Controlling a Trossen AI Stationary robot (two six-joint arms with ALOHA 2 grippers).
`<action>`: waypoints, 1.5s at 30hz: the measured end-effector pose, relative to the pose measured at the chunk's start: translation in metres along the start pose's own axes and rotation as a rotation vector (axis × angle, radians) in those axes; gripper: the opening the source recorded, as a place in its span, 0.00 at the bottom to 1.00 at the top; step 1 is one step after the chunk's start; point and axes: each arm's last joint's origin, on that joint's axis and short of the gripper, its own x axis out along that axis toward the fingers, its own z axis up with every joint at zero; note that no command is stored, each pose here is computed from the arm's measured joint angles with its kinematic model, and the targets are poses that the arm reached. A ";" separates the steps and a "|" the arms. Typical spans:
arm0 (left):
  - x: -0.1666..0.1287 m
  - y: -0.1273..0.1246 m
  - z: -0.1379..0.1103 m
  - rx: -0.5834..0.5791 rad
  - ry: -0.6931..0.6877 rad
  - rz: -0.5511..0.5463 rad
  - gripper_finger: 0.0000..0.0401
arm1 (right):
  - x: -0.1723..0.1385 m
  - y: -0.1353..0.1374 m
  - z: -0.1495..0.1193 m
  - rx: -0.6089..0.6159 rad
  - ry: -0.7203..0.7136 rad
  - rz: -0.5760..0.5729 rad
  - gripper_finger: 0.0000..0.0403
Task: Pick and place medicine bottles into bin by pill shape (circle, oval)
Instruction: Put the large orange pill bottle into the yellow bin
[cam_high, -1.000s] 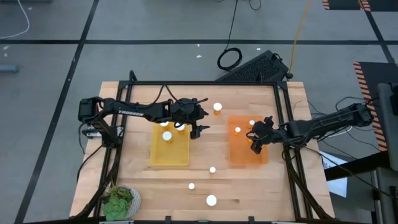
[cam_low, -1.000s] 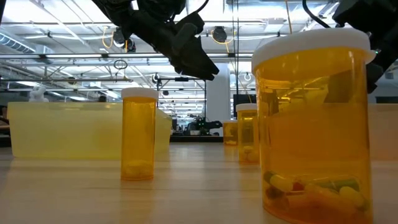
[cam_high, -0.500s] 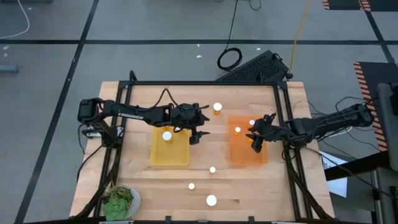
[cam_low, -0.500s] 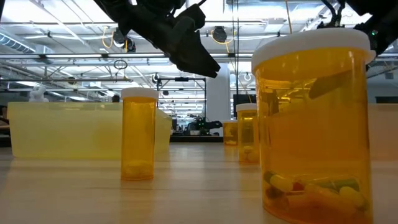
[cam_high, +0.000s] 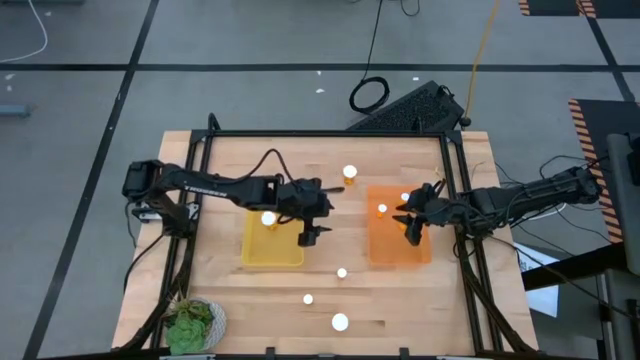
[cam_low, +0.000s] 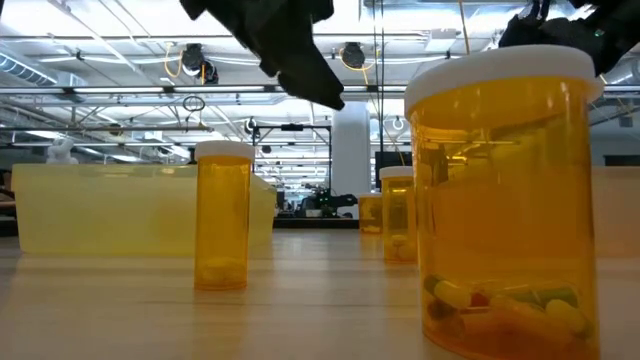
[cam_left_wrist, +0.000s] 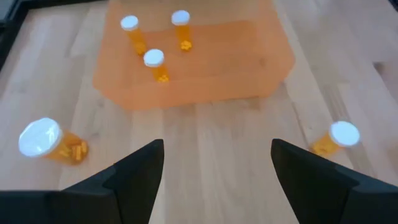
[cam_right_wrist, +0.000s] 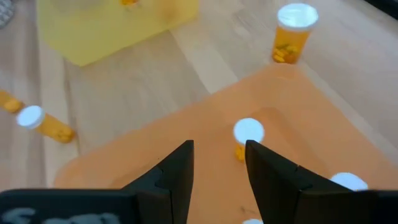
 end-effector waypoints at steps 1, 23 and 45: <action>-0.001 -0.005 0.003 0.007 0.004 0.002 0.75 | 0.000 0.000 0.001 0.003 -0.004 0.007 0.35; -0.021 -0.142 0.013 0.100 -0.046 -0.119 0.75 | -0.002 0.003 0.007 -0.030 -0.030 0.042 0.35; 0.053 -0.204 0.025 0.219 0.008 -0.273 0.75 | -0.005 0.008 0.009 -0.024 -0.047 0.063 0.35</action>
